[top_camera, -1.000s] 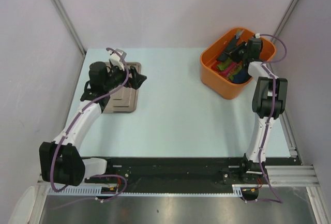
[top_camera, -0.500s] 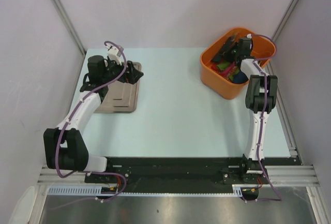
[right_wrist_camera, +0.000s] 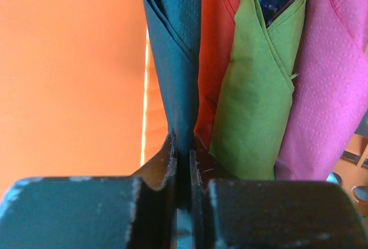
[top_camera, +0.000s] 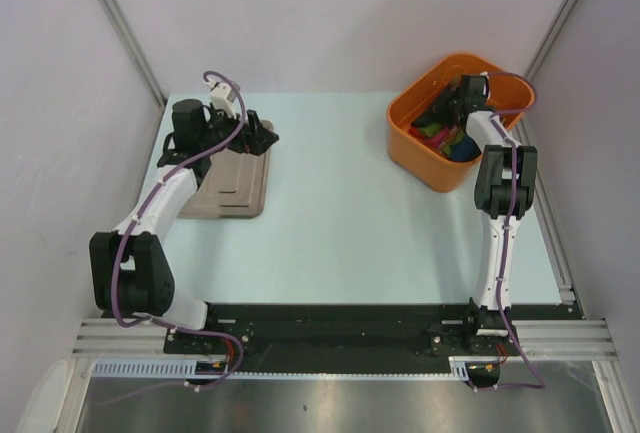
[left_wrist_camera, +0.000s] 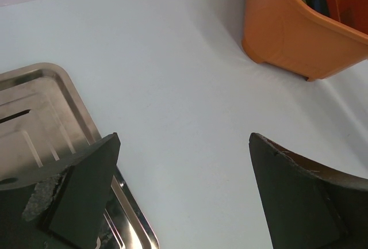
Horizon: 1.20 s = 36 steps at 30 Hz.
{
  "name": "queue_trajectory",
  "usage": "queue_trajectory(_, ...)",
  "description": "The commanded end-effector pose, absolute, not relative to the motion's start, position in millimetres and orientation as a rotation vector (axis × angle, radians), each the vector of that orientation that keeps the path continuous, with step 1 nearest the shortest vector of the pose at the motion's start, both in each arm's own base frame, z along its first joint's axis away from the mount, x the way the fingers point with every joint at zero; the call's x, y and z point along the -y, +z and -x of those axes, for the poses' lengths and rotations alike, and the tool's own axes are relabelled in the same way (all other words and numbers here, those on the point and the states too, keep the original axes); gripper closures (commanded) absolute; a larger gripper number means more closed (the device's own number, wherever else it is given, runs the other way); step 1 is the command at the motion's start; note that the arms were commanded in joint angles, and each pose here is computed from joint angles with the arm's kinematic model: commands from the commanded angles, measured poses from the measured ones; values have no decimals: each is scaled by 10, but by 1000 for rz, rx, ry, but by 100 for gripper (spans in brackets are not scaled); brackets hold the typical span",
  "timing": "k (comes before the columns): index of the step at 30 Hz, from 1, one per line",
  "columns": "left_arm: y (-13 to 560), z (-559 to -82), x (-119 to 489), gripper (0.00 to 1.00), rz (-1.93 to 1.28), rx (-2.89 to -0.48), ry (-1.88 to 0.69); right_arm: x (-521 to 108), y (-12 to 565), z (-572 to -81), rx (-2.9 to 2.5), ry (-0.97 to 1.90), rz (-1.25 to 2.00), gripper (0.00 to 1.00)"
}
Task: Place the utensils on the paper napkin and roll it up
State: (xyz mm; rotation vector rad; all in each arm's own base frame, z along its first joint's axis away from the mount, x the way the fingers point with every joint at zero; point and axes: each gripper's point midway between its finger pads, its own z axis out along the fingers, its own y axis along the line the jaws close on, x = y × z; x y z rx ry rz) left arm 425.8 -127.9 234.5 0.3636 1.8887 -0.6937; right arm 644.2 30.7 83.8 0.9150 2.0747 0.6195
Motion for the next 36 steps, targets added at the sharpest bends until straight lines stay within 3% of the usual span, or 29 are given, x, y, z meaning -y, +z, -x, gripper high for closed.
queue_trajectory(1,2637,-4343,1281,0,-387,-1814,-692,-235,980,-6531,-2045,580,-917,85)
queue_trajectory(16,2677,-4389,1259,0,-379,-1808,-677,-148,955,-6433,-2097,506,-961,68)
queue_trajectory(26,2649,-4408,1239,0,-353,-1819,-671,-172,1194,-6439,-2069,552,-938,65)
queue_trajectory(36,2634,-4402,1209,0,-337,-1825,-670,-181,1420,-6339,-2080,569,-901,54)
